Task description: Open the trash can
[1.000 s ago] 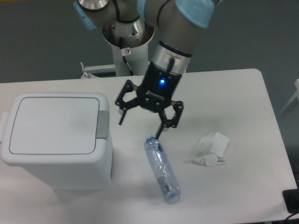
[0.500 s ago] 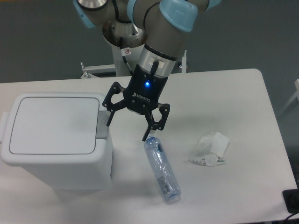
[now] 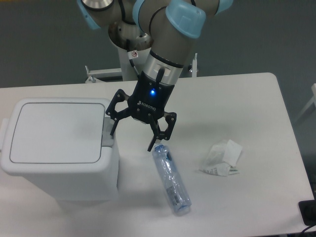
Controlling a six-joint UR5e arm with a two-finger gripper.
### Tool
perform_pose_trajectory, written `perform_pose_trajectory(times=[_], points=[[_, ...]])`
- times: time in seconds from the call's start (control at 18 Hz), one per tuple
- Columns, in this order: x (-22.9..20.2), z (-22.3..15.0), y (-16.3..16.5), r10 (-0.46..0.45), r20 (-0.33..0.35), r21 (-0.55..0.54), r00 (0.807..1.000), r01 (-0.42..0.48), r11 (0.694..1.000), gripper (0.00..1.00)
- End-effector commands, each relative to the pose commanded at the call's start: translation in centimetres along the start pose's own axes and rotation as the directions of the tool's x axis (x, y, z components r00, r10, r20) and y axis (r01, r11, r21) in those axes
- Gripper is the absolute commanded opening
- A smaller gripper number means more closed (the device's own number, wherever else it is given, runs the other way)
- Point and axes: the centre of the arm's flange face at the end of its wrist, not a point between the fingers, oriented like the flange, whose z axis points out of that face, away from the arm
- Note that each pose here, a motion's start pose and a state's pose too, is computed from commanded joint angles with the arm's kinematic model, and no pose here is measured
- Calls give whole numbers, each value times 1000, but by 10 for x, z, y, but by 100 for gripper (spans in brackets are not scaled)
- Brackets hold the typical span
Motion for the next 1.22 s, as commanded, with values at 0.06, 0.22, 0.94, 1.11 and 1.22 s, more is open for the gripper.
perform_pose_trajectory(times=[0.06,0.22,0.94,1.11,1.22], points=[[0,0,0,1,1,1,1000,-1,1000,100],[0,0,0,1,1,1,1000,-1,1000,100],[-3,-4,-5,8,30,-7,1000,-8,1000,100],[-13,-10,-2,-3,43,-2,999,3,1000,100],[-33,-25,2,-26,72,12,997,25,1000,100]])
